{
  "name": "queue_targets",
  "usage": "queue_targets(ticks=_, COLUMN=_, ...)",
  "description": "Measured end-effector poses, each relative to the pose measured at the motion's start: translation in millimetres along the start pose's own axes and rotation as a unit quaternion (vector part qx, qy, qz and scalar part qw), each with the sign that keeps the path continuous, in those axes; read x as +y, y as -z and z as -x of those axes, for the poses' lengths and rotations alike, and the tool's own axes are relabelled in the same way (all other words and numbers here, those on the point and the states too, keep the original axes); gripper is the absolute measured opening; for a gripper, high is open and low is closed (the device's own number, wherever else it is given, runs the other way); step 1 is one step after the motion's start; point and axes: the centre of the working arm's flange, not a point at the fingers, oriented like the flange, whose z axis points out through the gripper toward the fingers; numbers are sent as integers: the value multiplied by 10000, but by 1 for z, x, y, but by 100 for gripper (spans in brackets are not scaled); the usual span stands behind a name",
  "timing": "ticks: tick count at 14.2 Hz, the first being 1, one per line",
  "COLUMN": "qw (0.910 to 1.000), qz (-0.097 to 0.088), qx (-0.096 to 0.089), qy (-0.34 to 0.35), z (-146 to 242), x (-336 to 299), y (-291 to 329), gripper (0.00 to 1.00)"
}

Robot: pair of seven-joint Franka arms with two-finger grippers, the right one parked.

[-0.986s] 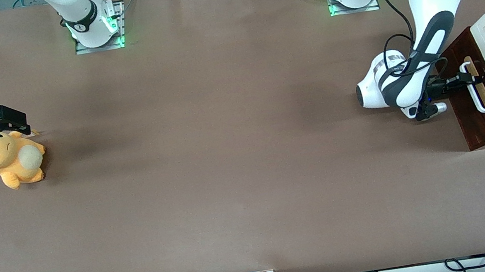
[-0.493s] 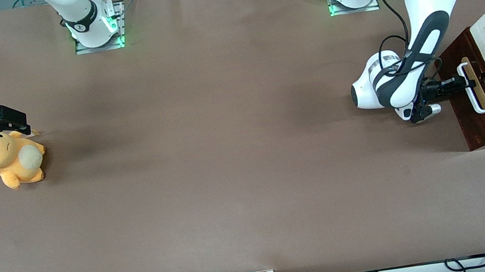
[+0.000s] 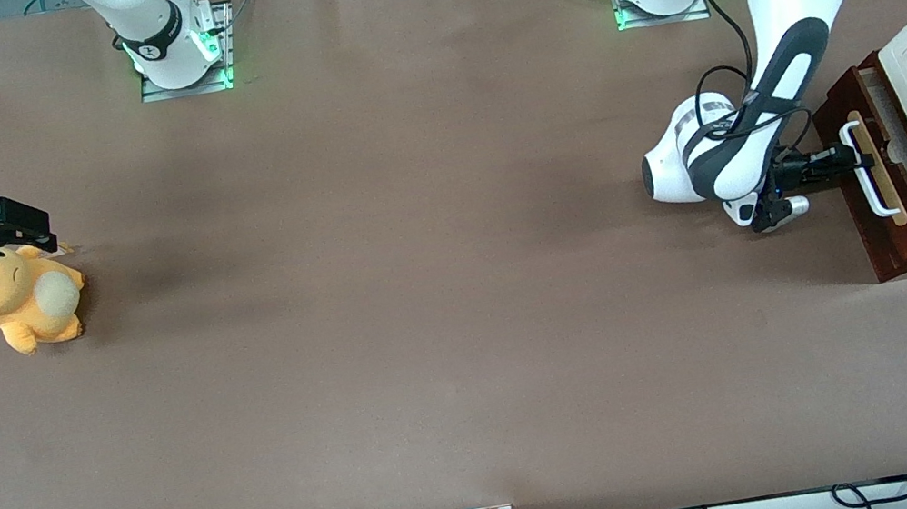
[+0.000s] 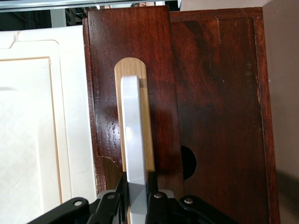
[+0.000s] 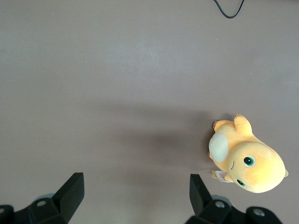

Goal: Open lower drawer with left arm only

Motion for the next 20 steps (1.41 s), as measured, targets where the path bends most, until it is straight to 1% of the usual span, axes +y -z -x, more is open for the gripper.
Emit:
queue_targets(ticks=7, qw=9997, qz=124, qx=167, qy=-117, z=0, x=-3, y=29, gripper=19)
queue_targets(ticks=17, qw=9994, qz=222, qx=188, qy=-183, z=-1, x=-6, y=41, gripper=19)
queue_targets(ticks=18, qw=9986, qz=298, qx=317, qy=-299, z=-6, x=-8, y=51, gripper=22)
queue_targets(ticks=19, qw=9975, qz=378, qx=468, qy=-359, z=-13, x=-13, y=67, gripper=22)
queue_targets(ticks=20, qw=9967, qz=413, qx=591, qy=-378, z=-18, x=-19, y=82, gripper=30)
